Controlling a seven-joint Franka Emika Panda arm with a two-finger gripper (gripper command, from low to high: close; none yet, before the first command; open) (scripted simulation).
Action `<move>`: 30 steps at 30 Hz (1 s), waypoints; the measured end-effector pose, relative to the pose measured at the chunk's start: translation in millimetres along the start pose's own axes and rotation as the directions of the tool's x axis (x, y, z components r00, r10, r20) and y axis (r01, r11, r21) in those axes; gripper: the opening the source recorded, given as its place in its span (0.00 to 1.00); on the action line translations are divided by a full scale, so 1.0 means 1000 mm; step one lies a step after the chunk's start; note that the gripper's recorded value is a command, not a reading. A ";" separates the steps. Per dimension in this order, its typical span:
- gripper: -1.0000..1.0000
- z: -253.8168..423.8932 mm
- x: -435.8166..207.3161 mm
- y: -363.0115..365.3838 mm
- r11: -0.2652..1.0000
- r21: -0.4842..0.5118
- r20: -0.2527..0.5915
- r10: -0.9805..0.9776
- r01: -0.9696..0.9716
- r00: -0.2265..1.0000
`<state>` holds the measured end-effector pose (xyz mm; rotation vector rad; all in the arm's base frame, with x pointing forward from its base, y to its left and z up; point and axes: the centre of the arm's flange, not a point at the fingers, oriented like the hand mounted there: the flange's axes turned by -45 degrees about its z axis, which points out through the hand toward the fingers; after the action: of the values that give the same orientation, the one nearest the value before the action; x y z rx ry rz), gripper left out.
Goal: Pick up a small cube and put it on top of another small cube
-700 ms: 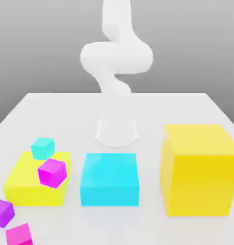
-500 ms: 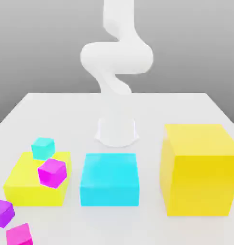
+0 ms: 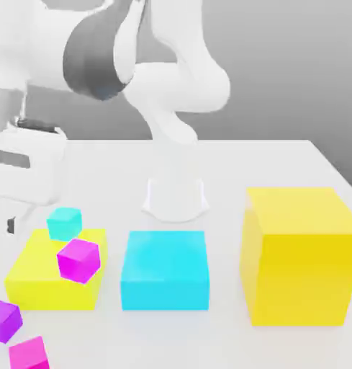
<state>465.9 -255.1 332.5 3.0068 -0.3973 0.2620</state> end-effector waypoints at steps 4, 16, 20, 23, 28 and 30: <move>0.50 0.072 -0.025 0.027 0.999 0.028 0.098 0.020 -0.023 0.995; 0.00 0.194 -0.070 0.049 0.996 0.063 0.186 0.050 -0.062 0.981; 0.00 0.188 -0.069 0.050 0.996 0.064 0.187 0.050 -0.063 0.981; 0.00 0.151 -0.063 0.052 0.996 0.064 0.187 0.050 -0.063 0.981; 0.00 0.098 -0.083 0.062 0.986 0.003 0.201 0.165 -0.169 0.966; 0.00 0.079 -0.096 0.065 0.974 -0.023 0.203 0.224 -0.224 0.953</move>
<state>369.6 -302.8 242.8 2.9971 -0.7602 -0.0342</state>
